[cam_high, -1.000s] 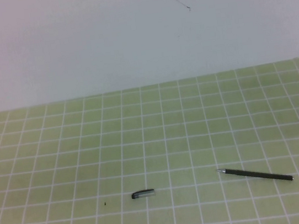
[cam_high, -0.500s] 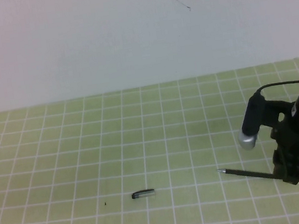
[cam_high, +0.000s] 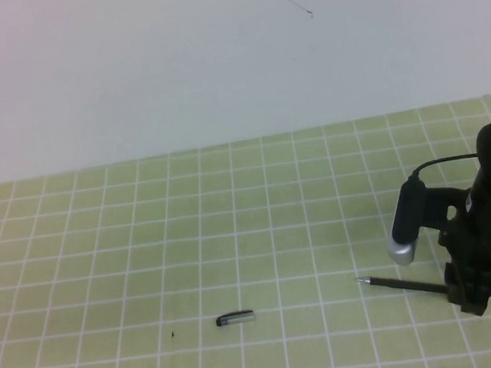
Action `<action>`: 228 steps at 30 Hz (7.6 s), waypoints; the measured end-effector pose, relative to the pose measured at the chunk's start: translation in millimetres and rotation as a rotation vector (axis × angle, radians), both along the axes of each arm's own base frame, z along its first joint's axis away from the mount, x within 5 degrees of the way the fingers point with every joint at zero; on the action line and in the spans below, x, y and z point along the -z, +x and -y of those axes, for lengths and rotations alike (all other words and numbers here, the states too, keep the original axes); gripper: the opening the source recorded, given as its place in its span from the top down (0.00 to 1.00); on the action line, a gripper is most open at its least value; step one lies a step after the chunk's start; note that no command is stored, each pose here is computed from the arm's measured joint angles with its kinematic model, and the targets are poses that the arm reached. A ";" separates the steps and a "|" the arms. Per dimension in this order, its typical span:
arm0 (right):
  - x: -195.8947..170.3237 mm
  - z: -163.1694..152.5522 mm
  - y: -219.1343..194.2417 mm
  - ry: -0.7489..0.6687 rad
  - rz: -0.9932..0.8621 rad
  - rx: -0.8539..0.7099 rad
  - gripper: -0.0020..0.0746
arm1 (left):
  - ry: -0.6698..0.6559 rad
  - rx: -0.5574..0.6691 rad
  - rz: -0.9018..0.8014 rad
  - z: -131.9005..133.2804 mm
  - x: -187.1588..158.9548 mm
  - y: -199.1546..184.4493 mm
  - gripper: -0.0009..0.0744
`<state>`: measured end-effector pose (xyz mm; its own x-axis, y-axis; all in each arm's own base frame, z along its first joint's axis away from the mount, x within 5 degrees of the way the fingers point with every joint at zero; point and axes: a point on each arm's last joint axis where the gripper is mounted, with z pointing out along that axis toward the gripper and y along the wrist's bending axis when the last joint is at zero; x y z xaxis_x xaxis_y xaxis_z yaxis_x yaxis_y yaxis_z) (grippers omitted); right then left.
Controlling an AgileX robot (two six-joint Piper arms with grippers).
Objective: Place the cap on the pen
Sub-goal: Put the cap on the pen
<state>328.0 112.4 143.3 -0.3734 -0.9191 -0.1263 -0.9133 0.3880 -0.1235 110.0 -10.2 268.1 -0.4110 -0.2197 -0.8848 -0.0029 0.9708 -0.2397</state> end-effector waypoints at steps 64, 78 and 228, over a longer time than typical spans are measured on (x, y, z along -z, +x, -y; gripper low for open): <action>-109.9 35.5 32.6 0.040 -0.113 0.520 0.98 | 0.681 1.260 -0.446 158.6 78.0 191.6 0.48; -110.2 30.9 31.9 0.090 -0.135 0.531 0.98 | 0.682 1.249 -0.479 163.6 108.9 204.0 0.53; -59.8 -71.9 -143.1 0.528 -0.713 -0.021 0.98 | 1.147 1.680 0.556 146.0 43.6 -8.7 0.99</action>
<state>184.9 184.3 203.1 -0.5089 -0.8142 -0.2795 -0.7121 0.2156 0.6682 101.3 -156.2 224.4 0.7041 0.5919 -0.3922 0.6654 -0.3571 0.6555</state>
